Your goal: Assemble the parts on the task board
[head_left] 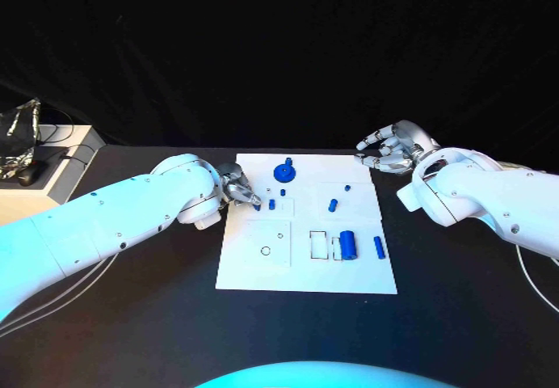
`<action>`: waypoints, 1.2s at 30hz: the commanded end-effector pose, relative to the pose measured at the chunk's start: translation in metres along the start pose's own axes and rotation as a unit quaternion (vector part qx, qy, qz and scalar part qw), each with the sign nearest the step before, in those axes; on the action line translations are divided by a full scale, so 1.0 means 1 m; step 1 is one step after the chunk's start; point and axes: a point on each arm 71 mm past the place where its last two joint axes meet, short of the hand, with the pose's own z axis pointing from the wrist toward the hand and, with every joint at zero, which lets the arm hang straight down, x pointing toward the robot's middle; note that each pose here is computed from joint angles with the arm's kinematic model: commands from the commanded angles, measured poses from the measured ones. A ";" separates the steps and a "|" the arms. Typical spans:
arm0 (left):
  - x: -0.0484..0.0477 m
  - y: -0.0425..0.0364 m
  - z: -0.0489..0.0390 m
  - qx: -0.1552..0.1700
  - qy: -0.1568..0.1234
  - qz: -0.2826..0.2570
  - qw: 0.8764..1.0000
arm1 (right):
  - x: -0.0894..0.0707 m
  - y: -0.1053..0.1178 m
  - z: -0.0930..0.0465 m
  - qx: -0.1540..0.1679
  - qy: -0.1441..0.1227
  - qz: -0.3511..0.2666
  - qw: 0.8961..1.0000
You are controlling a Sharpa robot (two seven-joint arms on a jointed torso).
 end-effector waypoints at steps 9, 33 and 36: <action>0.0111 0.0054 0.0031 -0.012 0.033 0.008 0.999 | 0.001 0.001 0.000 -0.005 0.004 -0.005 1.000; 0.0032 0.0071 -0.0023 0.017 -0.027 -0.046 0.998 | 0.000 0.000 -0.001 -0.005 0.003 -0.005 1.000; 0.0027 0.0095 -0.0053 0.022 -0.042 -0.055 0.997 | -0.001 -0.001 -0.002 -0.004 0.003 -0.006 1.000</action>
